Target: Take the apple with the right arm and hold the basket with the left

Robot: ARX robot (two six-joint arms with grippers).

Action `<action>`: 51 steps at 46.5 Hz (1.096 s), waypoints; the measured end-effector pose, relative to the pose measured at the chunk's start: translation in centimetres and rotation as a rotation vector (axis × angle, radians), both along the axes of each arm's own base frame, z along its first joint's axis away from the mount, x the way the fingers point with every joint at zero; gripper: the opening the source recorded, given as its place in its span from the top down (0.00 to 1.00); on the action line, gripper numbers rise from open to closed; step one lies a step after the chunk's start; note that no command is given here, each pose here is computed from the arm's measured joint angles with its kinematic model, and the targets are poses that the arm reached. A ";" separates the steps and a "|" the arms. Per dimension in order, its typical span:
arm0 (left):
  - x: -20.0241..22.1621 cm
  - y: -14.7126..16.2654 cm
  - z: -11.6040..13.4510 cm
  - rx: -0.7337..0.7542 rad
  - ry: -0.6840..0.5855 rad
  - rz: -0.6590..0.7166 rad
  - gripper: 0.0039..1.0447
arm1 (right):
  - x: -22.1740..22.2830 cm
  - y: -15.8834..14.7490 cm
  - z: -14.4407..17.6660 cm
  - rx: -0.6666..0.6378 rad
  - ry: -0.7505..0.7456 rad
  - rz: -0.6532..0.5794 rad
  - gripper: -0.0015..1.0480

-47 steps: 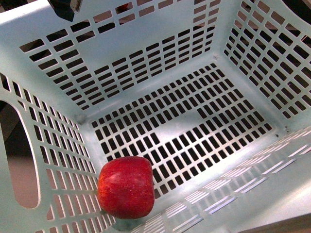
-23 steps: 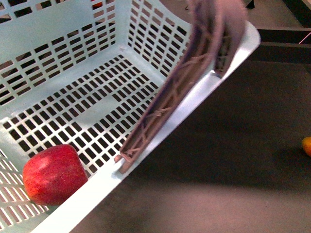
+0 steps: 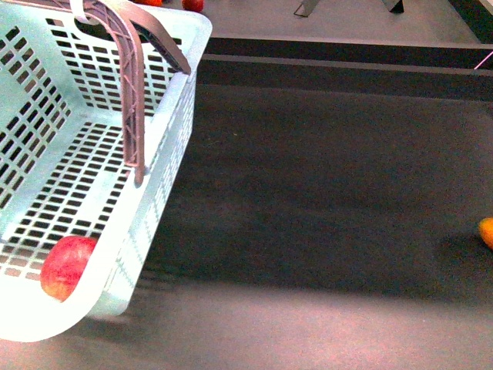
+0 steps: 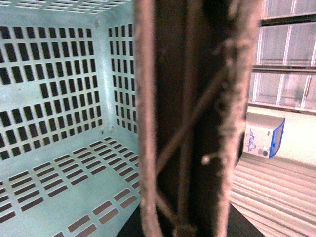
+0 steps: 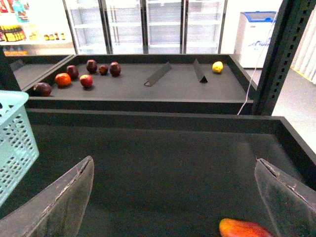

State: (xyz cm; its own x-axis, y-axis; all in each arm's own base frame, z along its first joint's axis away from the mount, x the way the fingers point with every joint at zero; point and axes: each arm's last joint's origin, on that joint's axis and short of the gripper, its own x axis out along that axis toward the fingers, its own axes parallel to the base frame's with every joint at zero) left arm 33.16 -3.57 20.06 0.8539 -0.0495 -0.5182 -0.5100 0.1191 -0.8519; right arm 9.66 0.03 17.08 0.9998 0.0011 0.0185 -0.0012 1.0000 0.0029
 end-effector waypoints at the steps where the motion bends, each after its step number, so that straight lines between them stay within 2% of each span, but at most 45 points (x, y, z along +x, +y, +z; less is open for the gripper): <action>1: 0.1 0.0 -0.2 -0.005 0.001 0.002 0.95 | 0.0 0.0 0.0 0.000 0.000 0.000 0.09; 7: 0.4 -0.3 -1.4 -0.034 0.004 0.014 0.95 | 0.0 0.0 0.0 0.000 0.000 0.000 0.09; 17: -0.1 -0.5 -4.6 -0.031 0.082 0.037 0.95 | 0.0 0.0 0.0 0.000 0.000 0.000 0.09; 22: -0.4 -0.6 -5.4 -0.020 0.105 0.044 0.95 | 0.0 0.0 0.0 0.000 0.000 0.000 0.09; 46: -2.2 -1.6 -6.4 -0.007 0.176 0.038 0.95 | 0.0 0.0 0.0 0.000 0.000 0.000 0.09; 51: -2.7 -2.0 -6.1 -0.005 0.206 0.024 0.79 | 0.0 0.0 0.0 0.000 0.000 0.000 0.09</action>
